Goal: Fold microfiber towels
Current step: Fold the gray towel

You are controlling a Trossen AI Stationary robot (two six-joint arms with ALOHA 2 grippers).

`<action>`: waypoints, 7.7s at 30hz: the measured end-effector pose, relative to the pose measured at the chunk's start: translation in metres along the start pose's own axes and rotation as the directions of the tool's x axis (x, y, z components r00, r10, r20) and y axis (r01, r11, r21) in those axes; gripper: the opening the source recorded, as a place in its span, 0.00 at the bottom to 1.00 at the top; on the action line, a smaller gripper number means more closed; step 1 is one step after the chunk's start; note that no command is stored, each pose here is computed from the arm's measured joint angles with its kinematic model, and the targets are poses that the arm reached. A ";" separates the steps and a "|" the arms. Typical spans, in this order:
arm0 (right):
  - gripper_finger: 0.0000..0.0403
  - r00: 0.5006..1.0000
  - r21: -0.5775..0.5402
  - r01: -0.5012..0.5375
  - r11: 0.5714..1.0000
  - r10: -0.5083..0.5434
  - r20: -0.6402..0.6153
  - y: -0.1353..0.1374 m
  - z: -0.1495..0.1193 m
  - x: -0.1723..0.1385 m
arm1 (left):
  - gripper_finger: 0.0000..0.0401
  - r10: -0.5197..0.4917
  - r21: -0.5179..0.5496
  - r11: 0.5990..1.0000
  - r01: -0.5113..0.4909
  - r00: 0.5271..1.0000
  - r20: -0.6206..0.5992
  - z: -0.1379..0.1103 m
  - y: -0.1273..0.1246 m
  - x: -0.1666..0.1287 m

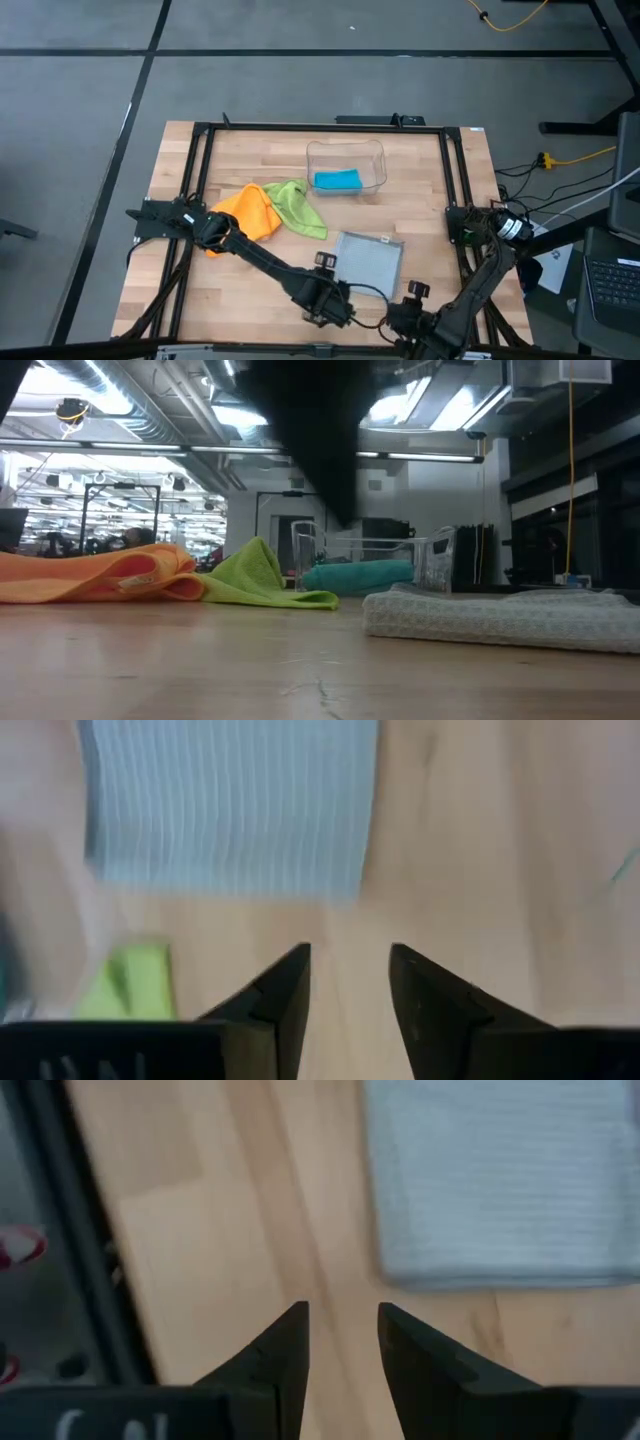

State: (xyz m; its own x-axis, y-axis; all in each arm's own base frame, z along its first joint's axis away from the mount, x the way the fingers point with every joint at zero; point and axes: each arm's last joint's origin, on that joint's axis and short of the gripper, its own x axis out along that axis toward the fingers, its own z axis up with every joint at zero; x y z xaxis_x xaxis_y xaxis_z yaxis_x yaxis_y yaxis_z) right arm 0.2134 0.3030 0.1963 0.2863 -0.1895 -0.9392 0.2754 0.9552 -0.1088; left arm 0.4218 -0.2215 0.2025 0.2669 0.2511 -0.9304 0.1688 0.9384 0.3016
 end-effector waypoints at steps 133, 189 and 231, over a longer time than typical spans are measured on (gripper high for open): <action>0.68 0.883 -0.251 -0.266 0.931 0.340 0.325 -0.088 -0.020 0.085 | 0.42 -0.097 0.080 0.995 0.068 0.878 0.469 -0.032 0.018 0.051; 0.04 0.751 0.103 -0.630 0.770 0.569 0.335 -0.059 -0.007 0.071 | 0.00 -0.254 -0.239 0.882 0.406 0.837 0.485 -0.022 -0.006 0.003; 0.09 0.855 0.283 -0.502 0.817 0.419 0.305 -0.078 0.003 0.085 | 0.22 -0.059 -0.284 0.947 0.154 0.947 0.317 -0.031 0.066 0.095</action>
State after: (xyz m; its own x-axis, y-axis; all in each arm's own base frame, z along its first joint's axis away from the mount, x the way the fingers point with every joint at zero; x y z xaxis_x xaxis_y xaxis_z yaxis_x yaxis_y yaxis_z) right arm 0.2188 0.2119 0.1254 0.6402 0.1687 -0.7494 0.3416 0.8113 0.4744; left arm 0.4289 -0.1282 0.1278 0.5435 0.1071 -0.8326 -0.0683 0.9942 0.0833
